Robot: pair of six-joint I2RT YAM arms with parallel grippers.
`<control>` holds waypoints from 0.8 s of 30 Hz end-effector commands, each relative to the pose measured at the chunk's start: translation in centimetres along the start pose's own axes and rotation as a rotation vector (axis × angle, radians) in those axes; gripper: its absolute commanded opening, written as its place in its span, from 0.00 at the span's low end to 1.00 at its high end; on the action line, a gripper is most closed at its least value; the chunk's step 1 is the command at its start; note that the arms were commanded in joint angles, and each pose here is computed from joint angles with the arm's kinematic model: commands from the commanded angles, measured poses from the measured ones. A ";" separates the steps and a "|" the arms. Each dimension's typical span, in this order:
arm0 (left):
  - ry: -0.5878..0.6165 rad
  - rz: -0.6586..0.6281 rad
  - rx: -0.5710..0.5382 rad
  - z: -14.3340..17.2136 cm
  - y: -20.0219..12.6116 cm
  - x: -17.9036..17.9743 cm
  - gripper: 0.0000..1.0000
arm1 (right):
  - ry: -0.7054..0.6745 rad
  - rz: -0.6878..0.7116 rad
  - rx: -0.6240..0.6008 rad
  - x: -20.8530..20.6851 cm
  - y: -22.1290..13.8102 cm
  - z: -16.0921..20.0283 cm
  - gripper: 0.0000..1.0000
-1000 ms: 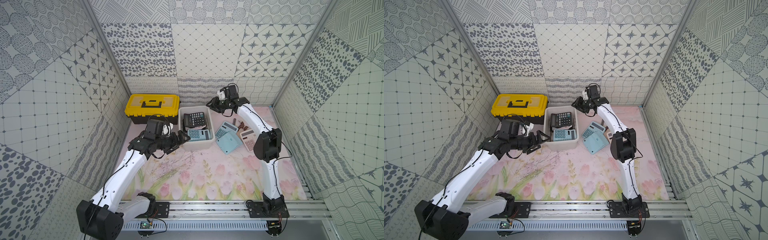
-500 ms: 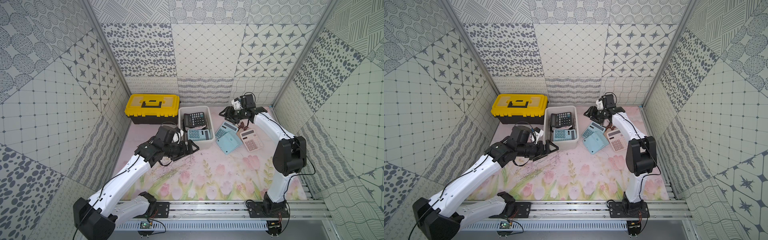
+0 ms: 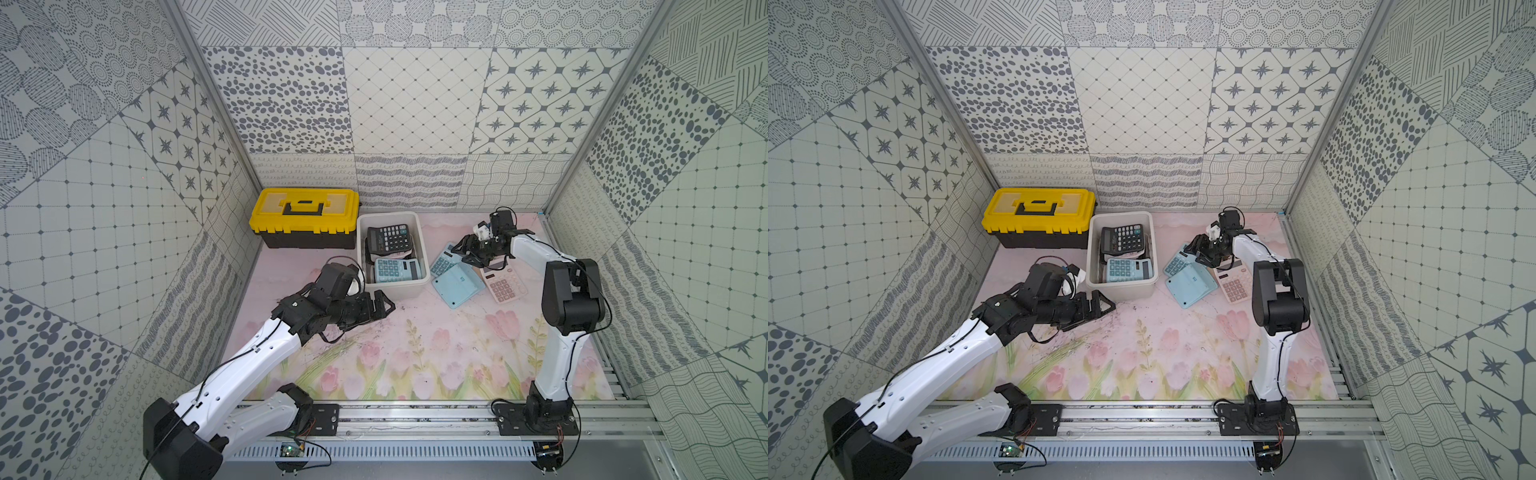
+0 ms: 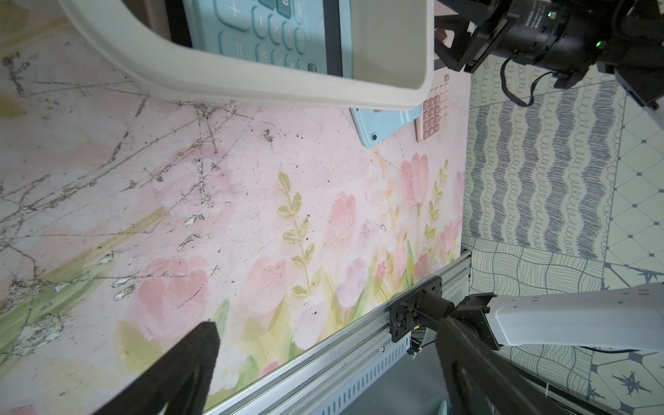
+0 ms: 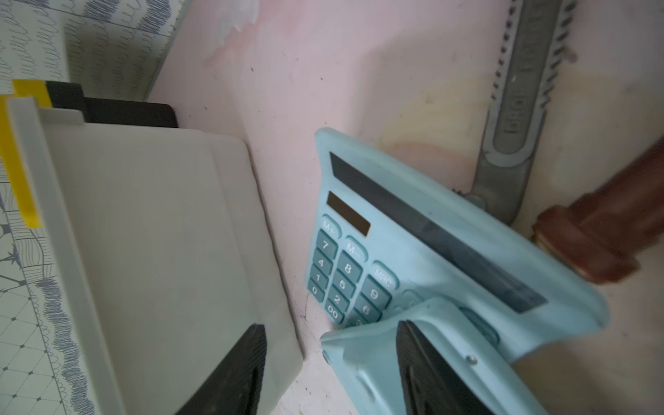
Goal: Put the calculator in the storage box
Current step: Adjust the calculator at the center of the board.
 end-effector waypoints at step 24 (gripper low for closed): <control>0.018 -0.027 0.013 0.1 3.0 0.4 1.00 | -0.032 -0.053 0.037 -0.2 -3.6 11.7 0.64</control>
Point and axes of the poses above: each gripper's point midway between its finger pads, its own y axis out along the fingers, its own x axis along the line the jaws close on, z = x × y, the point moved 4 cm from there along -y, back along the fingers, and after that the axes turned 9 degrees about -y, right-handed, at the moved point
